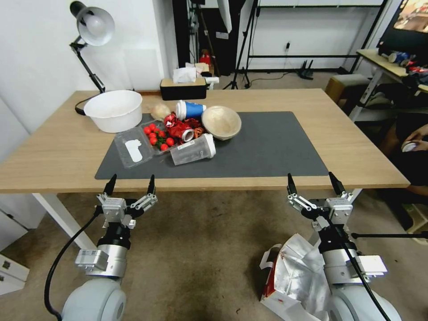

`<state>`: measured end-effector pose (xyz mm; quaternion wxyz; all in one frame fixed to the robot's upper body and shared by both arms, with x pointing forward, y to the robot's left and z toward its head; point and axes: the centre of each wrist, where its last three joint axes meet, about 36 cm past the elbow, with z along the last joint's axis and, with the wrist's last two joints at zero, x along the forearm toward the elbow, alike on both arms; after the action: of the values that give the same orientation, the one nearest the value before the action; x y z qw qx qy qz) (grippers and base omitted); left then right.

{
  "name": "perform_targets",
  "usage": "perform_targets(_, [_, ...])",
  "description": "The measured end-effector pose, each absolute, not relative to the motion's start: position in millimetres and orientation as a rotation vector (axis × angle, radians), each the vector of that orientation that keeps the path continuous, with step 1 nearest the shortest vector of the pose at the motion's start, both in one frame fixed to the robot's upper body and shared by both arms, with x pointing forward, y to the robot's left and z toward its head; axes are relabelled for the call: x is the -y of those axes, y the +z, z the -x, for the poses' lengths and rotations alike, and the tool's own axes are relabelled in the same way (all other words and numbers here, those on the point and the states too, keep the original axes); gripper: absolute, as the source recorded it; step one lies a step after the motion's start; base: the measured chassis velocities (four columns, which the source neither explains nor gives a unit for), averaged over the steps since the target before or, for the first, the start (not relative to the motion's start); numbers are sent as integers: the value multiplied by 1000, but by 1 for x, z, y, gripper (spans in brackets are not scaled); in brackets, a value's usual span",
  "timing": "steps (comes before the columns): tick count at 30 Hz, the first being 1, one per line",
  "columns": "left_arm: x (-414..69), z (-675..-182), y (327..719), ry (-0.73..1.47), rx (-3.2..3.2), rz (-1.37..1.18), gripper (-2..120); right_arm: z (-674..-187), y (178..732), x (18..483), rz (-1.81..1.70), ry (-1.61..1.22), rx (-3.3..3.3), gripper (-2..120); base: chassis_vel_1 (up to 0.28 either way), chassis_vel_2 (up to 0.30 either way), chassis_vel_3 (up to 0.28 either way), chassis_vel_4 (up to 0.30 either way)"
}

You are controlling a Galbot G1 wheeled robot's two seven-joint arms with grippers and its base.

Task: Pick up the food delivery bag from the floor and place it on the table.

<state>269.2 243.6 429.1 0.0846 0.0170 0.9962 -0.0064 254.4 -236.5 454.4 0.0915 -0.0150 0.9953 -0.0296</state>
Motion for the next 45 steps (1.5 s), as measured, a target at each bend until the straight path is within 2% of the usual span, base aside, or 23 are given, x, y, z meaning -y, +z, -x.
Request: perform_targets(45, [-244, -264, 428, 21, -2971, -57, 100, -253, 448, 233, 59, -87, -2949, 100, 0, 0, 0, 0])
